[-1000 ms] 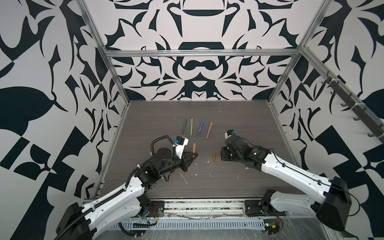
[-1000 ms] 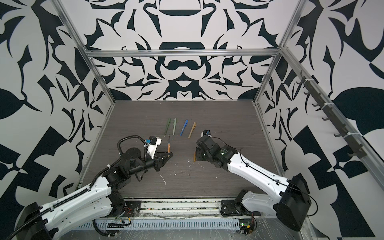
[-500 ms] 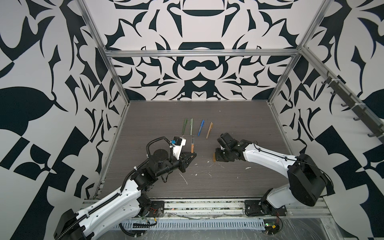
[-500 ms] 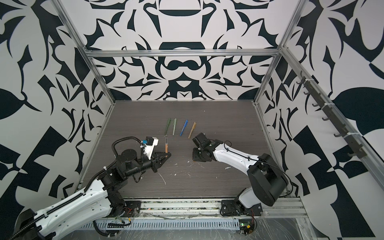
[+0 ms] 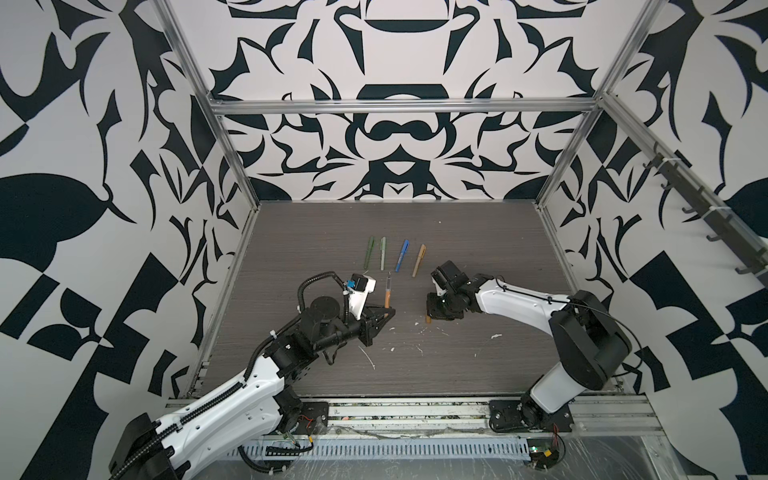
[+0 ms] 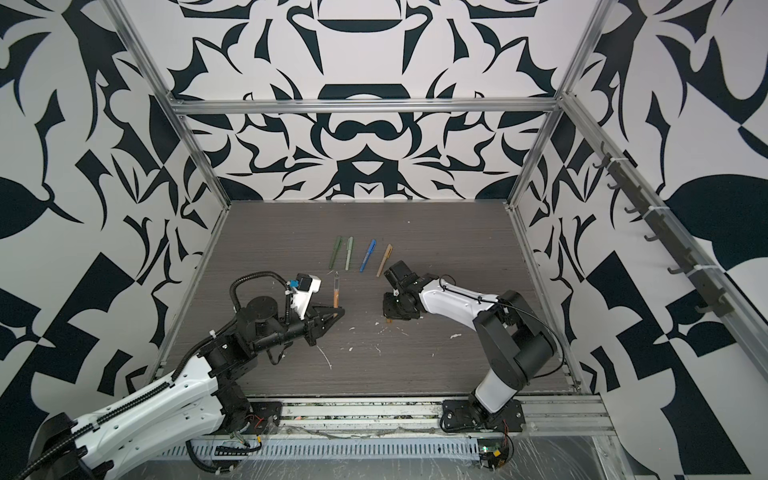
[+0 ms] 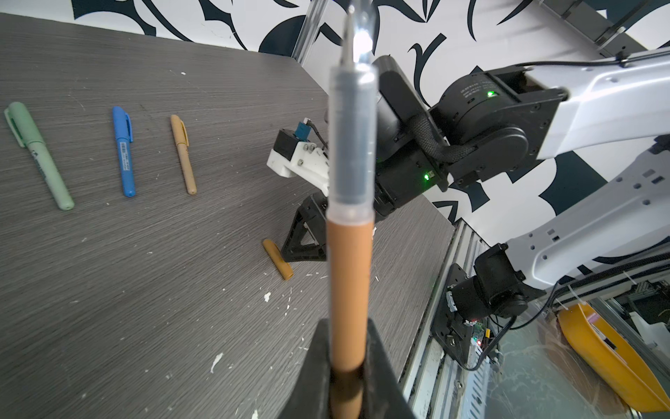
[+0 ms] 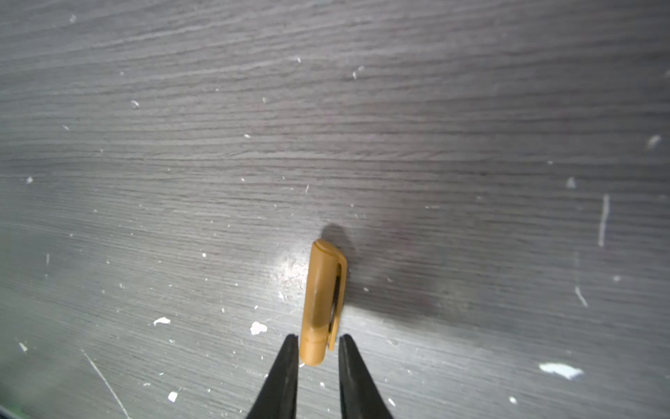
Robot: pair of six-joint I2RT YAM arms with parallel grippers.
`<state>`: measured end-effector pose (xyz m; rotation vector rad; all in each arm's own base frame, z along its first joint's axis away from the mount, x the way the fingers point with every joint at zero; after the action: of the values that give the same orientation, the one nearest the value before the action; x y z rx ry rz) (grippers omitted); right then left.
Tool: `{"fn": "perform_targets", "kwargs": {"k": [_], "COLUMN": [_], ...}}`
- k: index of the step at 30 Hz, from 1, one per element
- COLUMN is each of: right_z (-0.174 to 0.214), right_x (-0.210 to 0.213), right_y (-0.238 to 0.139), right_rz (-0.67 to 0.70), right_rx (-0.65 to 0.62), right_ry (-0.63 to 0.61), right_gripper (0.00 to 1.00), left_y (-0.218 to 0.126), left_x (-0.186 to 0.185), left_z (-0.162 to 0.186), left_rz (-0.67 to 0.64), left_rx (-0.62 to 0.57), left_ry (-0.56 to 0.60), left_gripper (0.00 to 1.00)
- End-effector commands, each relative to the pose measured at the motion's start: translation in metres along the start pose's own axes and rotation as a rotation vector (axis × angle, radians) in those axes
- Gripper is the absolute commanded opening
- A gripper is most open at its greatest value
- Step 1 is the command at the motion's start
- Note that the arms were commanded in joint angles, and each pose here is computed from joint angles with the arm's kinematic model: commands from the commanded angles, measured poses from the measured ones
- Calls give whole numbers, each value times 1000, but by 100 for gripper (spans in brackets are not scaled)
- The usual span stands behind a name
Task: Insert the pens into the pen caps
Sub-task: 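Lower the right gripper onto the tan cap and close on it, then lift the tan cap off the table with the right gripper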
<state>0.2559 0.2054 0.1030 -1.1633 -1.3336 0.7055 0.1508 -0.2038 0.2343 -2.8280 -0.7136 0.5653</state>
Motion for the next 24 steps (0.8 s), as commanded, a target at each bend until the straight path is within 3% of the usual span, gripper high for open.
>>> {"fn": "perform_targets", "kwargs": {"k": [1, 24], "right_z": [-11, -13], "right_x": [10, -5], "right_y": [-8, 22], "right_rz": [-18, 108], "right_rx": [-40, 17], "right_ry": [-27, -55], "right_gripper": [24, 24], "left_y": [-2, 1], "left_x": [-7, -7], "left_z": [-17, -15], "left_rz": [33, 44], "left_rx": [-38, -25], "left_ry": [12, 15], "left_gripper": [7, 7]}}
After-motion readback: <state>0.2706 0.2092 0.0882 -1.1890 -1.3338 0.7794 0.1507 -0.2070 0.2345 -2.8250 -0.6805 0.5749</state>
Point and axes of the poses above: each gripper's point midway between its finger pads, its own y axis out along the fingers, its own x axis along the line the jaws close on, z = x × y, the point moved 7 cm from there along -y, back along the fingers, and after that the axes turned 12 degrees about y, right-handed, at the moved point
